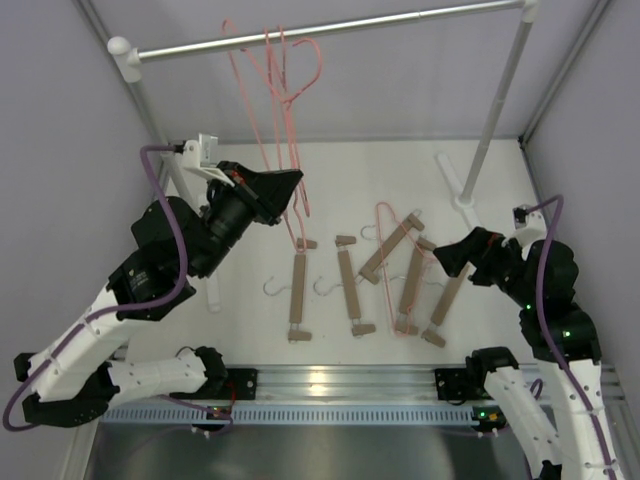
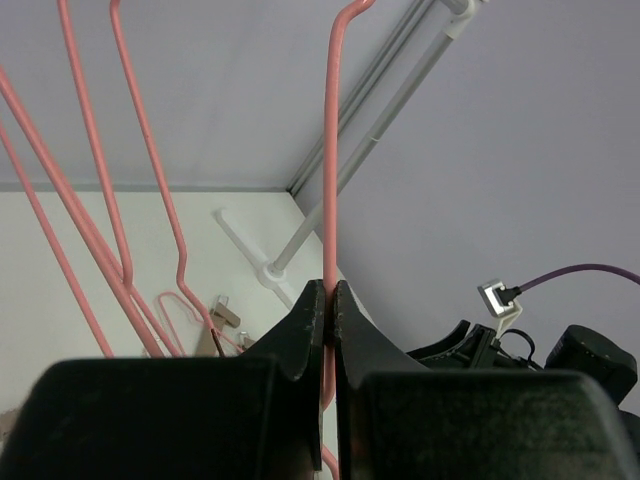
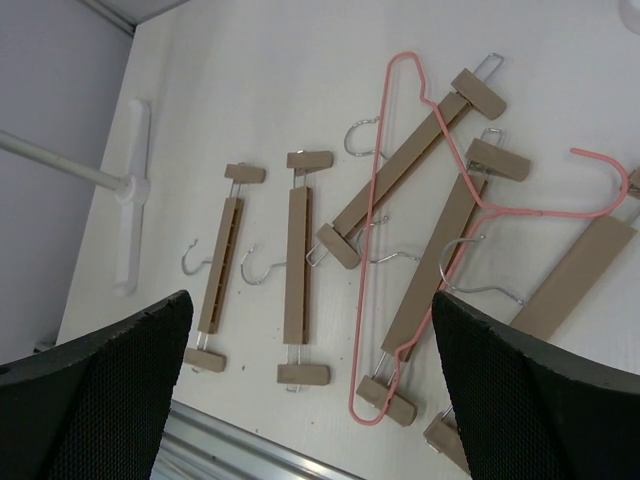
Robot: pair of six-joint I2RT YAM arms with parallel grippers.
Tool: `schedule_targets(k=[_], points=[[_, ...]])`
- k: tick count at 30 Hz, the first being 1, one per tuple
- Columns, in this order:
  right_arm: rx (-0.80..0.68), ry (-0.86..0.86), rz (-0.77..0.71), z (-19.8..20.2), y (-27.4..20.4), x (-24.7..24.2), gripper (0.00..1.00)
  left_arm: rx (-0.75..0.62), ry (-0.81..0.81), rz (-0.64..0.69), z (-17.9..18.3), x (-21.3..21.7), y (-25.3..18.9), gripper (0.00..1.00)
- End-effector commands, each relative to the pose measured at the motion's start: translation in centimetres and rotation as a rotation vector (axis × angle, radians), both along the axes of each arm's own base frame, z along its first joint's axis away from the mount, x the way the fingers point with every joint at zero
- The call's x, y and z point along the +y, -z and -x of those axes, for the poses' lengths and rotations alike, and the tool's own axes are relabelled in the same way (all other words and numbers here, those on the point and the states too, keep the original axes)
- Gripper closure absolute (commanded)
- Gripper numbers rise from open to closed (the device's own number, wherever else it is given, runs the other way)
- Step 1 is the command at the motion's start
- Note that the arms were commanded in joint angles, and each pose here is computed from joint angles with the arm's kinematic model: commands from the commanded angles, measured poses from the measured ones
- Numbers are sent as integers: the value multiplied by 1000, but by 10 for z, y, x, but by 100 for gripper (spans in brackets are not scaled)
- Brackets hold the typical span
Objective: Organize the hangers
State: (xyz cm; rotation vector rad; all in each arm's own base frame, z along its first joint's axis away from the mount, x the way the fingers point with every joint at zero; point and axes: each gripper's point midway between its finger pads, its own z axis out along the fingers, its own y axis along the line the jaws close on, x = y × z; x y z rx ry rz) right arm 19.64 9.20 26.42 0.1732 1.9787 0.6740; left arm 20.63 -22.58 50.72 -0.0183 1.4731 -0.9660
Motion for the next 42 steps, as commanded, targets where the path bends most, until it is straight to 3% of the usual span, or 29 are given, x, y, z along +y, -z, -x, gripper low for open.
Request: schedule_targets(k=[1,42], points=[[-65,-1,6,2,-24,-2,1,-76,18,77,7,7,-35,100],[-67,-18,20,8,-24,-1,1,-119,139,138,-7,9,-55,100]])
